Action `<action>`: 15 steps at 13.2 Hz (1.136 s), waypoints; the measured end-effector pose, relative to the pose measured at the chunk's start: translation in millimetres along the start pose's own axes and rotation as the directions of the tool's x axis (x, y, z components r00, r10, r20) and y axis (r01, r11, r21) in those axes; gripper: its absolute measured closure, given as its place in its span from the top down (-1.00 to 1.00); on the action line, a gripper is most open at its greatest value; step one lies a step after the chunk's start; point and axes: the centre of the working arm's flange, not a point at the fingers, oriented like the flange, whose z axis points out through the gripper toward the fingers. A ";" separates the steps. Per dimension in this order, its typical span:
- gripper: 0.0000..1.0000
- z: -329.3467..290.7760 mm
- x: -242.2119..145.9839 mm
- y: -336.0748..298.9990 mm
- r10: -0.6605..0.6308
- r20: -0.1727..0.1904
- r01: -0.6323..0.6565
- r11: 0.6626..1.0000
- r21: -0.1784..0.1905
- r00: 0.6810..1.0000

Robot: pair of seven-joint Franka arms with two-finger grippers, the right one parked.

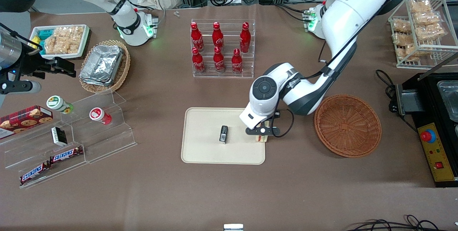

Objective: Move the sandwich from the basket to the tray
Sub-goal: 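Lift the sandwich and carry it with the left gripper to the white tray, then lower the sandwich onto the tray beside the black box and open the left gripper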

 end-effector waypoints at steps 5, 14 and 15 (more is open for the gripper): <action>-0.69 1.7 14.6 2.6 -0.041 -0.019 0.041 0.999 -0.030 0.999; -0.58 32.1 13.4 15.2 -0.058 -0.036 0.058 0.998 -0.011 0.998; -0.44 32.0 13.5 15.2 -0.071 -0.036 0.070 0.997 -0.012 0.997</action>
